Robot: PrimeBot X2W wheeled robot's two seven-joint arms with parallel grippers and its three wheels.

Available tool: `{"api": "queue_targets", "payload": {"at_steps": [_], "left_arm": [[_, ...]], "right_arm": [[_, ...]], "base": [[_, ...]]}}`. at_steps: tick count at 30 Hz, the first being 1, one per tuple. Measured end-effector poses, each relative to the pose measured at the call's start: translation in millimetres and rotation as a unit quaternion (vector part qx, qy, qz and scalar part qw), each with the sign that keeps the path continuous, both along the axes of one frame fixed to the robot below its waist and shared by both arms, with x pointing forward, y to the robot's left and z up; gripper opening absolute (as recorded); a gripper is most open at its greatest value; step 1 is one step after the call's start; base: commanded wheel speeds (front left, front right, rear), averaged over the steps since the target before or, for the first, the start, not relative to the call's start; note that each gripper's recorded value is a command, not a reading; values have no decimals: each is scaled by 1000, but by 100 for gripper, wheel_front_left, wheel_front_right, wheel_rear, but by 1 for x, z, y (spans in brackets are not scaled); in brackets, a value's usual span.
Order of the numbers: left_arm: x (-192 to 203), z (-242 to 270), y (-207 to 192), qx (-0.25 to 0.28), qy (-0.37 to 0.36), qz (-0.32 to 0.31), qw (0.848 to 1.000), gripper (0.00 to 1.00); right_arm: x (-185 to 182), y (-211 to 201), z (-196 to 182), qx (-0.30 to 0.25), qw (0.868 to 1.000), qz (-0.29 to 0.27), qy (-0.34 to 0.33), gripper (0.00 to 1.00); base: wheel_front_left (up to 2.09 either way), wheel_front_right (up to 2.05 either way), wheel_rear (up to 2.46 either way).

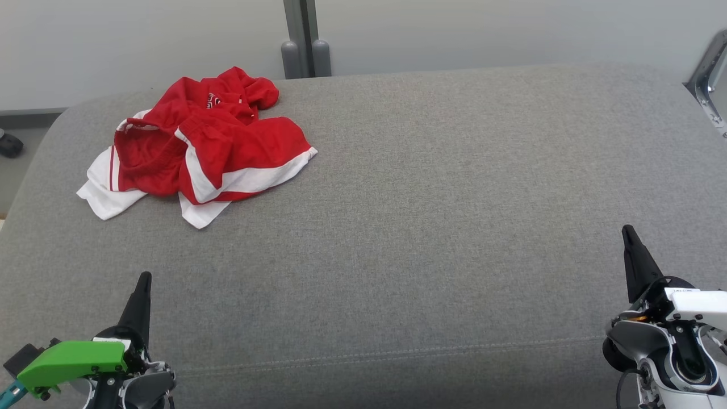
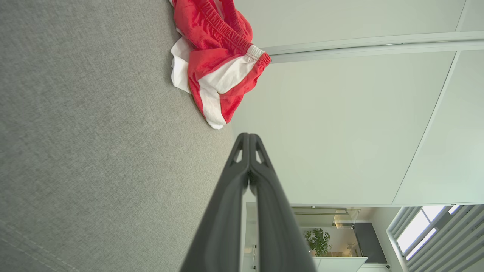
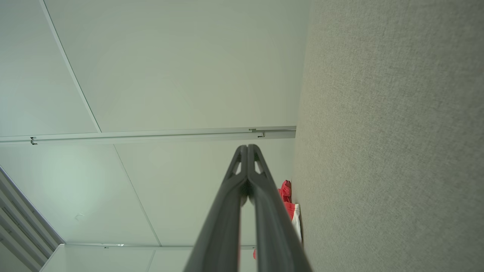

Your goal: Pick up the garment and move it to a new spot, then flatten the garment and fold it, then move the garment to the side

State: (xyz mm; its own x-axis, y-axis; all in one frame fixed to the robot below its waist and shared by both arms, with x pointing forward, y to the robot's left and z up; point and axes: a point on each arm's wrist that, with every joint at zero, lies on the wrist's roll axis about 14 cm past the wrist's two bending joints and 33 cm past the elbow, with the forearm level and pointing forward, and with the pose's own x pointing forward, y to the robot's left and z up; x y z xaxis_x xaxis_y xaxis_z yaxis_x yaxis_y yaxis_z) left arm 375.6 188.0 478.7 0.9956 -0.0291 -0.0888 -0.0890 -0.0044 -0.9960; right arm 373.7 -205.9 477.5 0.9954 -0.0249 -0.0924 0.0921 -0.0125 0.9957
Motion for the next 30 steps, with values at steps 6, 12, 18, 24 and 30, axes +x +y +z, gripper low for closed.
{"api": "queue_targets", "payload": {"at_steps": [6, 12, 18, 24, 30], "left_arm": [[0, 0, 0, 0, 0, 0, 1000, 0], [0, 0, 0, 0, 0, 0, 1000, 0], [-3, -7, -1, -2, 10, 0, 1000, 100], [-17, -31, -6, -13, 47, 1, 999, 100], [-16, -27, -6, -11, 42, 3, 999, 100]], "right_arm": [[0, 0, 0, 0, 1000, 0, 0, 0], [0, 0, 0, 0, 1000, 0, 0, 0], [-3, 1, -7, 3, 1000, 0, 10, 100], [-19, 7, -33, 15, 999, -1, 50, 100], [-17, 7, -28, 13, 999, -3, 42, 100]], "base": [[0, 0, 0], [0, 0, 0], [0, 0, 0], [0, 0, 0], [0, 0, 0]]}}
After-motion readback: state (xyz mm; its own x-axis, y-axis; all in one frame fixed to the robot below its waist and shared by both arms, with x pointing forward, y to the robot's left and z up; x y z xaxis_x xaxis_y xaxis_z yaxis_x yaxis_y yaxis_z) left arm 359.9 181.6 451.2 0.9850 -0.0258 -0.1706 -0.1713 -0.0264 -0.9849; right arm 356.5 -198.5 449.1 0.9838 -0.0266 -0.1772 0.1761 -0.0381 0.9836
